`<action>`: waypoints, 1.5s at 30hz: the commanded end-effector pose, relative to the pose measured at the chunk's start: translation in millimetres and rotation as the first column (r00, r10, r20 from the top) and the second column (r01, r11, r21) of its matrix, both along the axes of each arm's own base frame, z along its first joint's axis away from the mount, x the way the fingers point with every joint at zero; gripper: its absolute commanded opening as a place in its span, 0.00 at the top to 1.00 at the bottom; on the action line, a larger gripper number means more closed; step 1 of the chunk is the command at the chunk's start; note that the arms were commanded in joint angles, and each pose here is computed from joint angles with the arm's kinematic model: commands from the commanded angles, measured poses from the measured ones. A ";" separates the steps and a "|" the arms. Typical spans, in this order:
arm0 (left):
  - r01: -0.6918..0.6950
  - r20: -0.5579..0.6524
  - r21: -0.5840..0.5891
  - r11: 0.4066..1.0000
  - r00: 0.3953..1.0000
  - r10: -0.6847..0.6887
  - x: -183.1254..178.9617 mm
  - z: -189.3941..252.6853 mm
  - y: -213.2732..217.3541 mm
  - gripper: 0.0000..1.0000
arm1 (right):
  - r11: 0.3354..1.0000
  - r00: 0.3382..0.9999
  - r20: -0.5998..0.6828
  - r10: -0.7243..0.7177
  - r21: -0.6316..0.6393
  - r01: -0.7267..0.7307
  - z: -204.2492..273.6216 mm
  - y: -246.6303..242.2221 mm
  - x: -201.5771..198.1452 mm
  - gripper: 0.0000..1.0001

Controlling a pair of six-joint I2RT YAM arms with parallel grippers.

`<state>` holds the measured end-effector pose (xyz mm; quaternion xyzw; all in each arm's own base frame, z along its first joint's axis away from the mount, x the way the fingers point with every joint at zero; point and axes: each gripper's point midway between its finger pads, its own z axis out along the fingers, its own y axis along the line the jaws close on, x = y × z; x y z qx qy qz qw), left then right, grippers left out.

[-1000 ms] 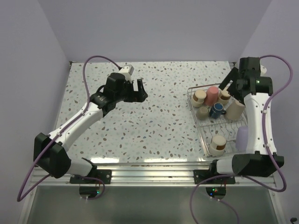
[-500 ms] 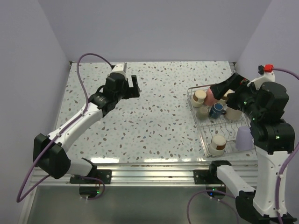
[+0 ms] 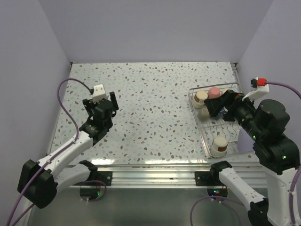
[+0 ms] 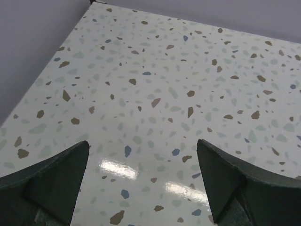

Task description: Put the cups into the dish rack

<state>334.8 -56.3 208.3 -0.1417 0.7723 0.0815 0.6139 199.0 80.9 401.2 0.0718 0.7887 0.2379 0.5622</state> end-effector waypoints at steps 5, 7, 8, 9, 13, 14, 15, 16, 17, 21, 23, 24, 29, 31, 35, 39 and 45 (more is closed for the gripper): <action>-0.175 0.035 0.075 0.982 0.984 0.173 -15.7 -47.1 55.7 0.00 | 0.994 0.995 0.028 0.099 -0.048 -0.098 -1.9 15.7 -3.7 0.02; -0.154 0.049 0.057 0.986 0.987 0.151 -14.8 -59.4 57.2 0.00 | 0.991 0.991 0.023 0.128 -0.040 -0.127 -2.1 21.0 -5.9 0.02; -0.144 0.043 0.067 0.987 0.989 0.141 -13.6 -66.5 57.6 0.00 | 0.989 0.989 0.021 0.146 -0.033 -0.146 -1.1 24.0 -8.0 0.02; -0.127 0.038 0.105 0.986 0.992 0.124 -13.8 -72.3 60.0 0.00 | 0.988 0.988 0.015 0.154 -0.027 -0.154 -2.2 25.8 -8.6 0.02; -0.093 0.031 0.155 0.984 0.995 0.090 5.0 -76.9 58.2 0.00 | 0.983 0.983 -0.014 0.181 -0.028 -0.181 -6.6 30.0 -11.6 0.02; -0.076 0.011 0.177 0.981 0.997 0.075 8.5 -85.2 56.7 0.00 | 0.983 0.983 -0.018 0.180 -0.032 -0.181 -7.1 29.5 -11.8 0.02; -0.062 0.004 0.195 0.979 0.998 0.062 9.6 -90.0 57.1 0.00 | 0.983 0.983 -0.024 0.181 -0.035 -0.181 -8.3 29.3 -12.2 0.02; -0.036 0.033 0.175 0.984 0.999 0.031 17.0 -87.9 54.9 0.00 | 0.983 0.984 -0.025 0.176 -0.036 -0.177 -8.2 28.4 -12.5 0.02; -0.017 0.008 0.179 0.984 1.000 0.016 20.2 -99.5 54.3 0.00 | 0.984 0.984 -0.026 0.174 -0.040 -0.175 -8.1 27.7 -12.3 0.02; 0.056 -0.005 0.232 0.971 0.998 -0.056 40.9 -102.9 50.8 0.00 | 0.986 0.987 -0.022 0.159 -0.048 -0.160 -4.7 23.9 -14.1 0.02; 0.098 0.010 0.242 0.965 0.995 -0.104 52.1 -100.7 45.0 0.00 | 0.987 0.988 -0.030 0.152 -0.048 -0.154 -6.4 22.8 -14.4 0.02; 0.121 0.013 0.265 0.957 0.991 -0.129 58.2 -97.0 43.5 0.00 | 0.987 0.988 -0.033 0.151 -0.043 -0.152 -7.2 23.0 -14.6 0.02; 0.108 0.046 0.232 0.967 0.991 -0.122 70.6 -96.8 59.1 0.00 | 0.987 0.987 -0.050 0.155 -0.023 -0.157 -11.1 27.1 -10.6 0.02; 0.134 0.087 0.218 0.967 0.984 -0.156 60.0 -94.7 59.7 0.00 | 0.988 0.987 -0.051 0.153 -0.021 -0.154 -12.4 28.2 -7.1 0.02; 0.145 0.191 0.167 0.975 0.966 -0.176 39.6 -88.0 71.7 0.00 | 0.987 0.985 -0.077 0.156 -0.010 -0.158 -20.5 32.6 -0.2 0.02; 0.169 0.169 0.172 0.970 0.965 -0.199 28.7 -102.3 70.0 0.00 | 0.982 0.978 -0.092 0.187 0.014 -0.187 -23.0 42.6 7.2 0.02; 0.172 0.181 0.171 0.970 0.962 -0.202 30.3 -97.7 69.0 0.00 | 0.984 0.979 -0.101 0.179 -0.005 -0.180 -23.0 41.3 10.7 0.02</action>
